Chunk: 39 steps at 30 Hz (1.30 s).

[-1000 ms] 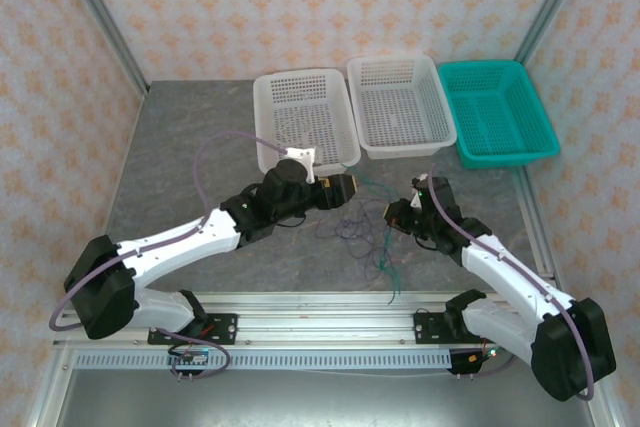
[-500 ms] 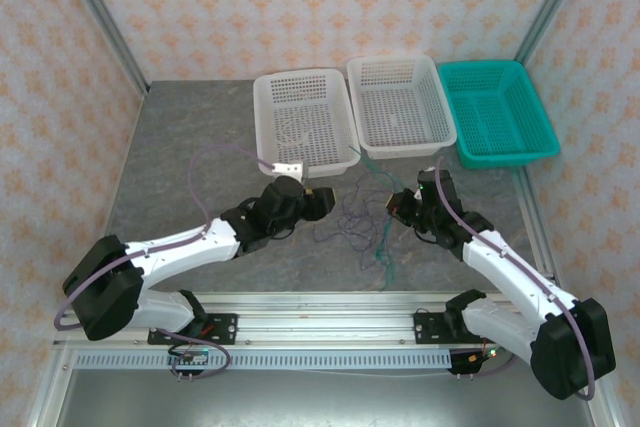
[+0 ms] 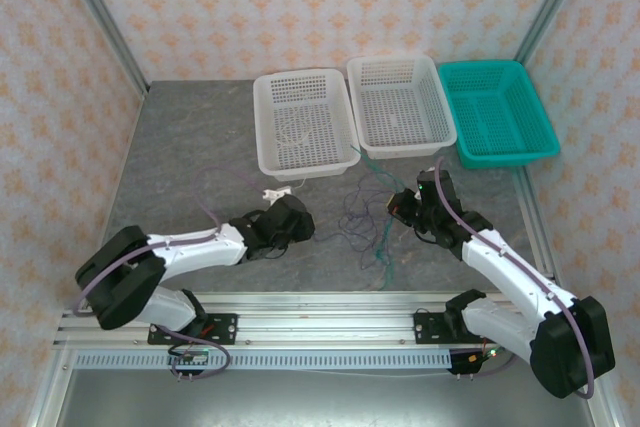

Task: Untangle the cables

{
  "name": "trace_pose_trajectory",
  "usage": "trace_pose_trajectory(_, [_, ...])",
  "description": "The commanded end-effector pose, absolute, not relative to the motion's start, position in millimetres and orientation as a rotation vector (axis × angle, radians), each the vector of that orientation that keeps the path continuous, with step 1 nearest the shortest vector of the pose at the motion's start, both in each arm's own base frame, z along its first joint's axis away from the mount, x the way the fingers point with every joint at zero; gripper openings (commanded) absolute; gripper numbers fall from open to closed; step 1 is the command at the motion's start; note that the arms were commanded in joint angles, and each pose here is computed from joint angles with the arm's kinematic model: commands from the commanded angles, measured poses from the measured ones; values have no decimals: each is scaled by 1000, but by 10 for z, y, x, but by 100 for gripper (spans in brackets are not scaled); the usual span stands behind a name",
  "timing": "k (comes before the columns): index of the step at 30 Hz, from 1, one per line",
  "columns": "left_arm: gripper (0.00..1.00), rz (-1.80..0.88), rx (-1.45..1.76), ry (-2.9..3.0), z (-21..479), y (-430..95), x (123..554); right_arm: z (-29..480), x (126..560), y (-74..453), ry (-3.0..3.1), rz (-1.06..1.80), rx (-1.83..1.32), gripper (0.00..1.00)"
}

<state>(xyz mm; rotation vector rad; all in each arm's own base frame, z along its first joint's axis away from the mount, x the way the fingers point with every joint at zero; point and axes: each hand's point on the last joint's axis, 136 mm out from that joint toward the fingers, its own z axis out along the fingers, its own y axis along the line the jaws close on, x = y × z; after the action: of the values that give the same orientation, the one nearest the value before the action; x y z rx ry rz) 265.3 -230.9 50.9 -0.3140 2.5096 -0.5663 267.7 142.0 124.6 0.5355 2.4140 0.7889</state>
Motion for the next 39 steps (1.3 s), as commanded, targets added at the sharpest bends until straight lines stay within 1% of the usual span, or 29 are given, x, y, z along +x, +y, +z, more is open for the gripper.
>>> trace_pose_trajectory(1, [35, -637, -333, 2515, 499, -2485, 2688, 1283, 2708, 1382, 2396, 757, 549, 0])
trace_pose_trajectory(4, [36, -586, -340, 2559, 363, -2504, 2693, 1282, 2701, 1376, 2396, 756, 551, 0])
trace_pose_trajectory(6, [36, -610, -335, 2570, 301, -2561, 2691, 1281, 2694, 1372, 2397, 753, 550, 0])
trace_pose_trajectory(10, [33, -627, -338, 2578, 236, -2610, 2685, 1265, 2682, 1347, 2395, 740, 551, 0])
trace_pose_trajectory(12, [31, -623, -345, 2576, 230, -2608, 2691, 1261, 2685, 1344, 2390, 740, 552, 0])
trace_pose_trajectory(14, [31, -631, -347, 2572, 235, -2625, 2701, 1247, 2684, 1344, 2391, 741, 555, 0])
trace_pose_trajectory(15, [34, -655, -342, 2565, 256, -2657, 2705, 1244, 2684, 1343, 2392, 741, 556, 0])
trace_pose_trajectory(17, [45, -709, -318, 2544, 325, -2739, 2713, 1235, 2682, 1342, 2394, 739, 554, 0])
trace_pose_trajectory(19, [52, -744, -284, 2525, 406, -2816, 2716, 1232, 2677, 1339, 2394, 736, 554, 0])
trace_pose_trajectory(21, [55, -758, -265, 2515, 459, -2857, 2712, 1232, 2680, 1341, 2392, 738, 555, 0])
trace_pose_trajectory(24, [56, -742, -264, 2516, 476, -2850, 2698, 1227, 2676, 1339, 2393, 739, 556, 0])
trace_pose_trajectory(25, [55, -717, -269, 2527, 451, -2824, 2694, 1228, 2676, 1338, 2393, 738, 555, 0])
trace_pose_trajectory(27, [48, -685, -272, 2546, 400, -2793, 2683, 1225, 2672, 1336, 2392, 738, 557, 0])
trace_pose_trajectory(33, [27, -624, -317, 2604, 230, -2732, 2632, 1233, 2664, 1318, 2388, 730, 561, 0])
trace_pose_trajectory(37, [17, -618, -336, 2605, 217, -2716, 2630, 1233, 2659, 1280, 2376, 717, 581, 0])
trace_pose_trajectory(38, [13, -620, -337, 2603, 232, -2720, 2631, 1228, 2660, 1266, 2373, 709, 587, 0])
trace_pose_trajectory(39, [6, -623, -336, 2597, 260, -2720, 2636, 1228, 2661, 1246, 2367, 702, 597, 0])
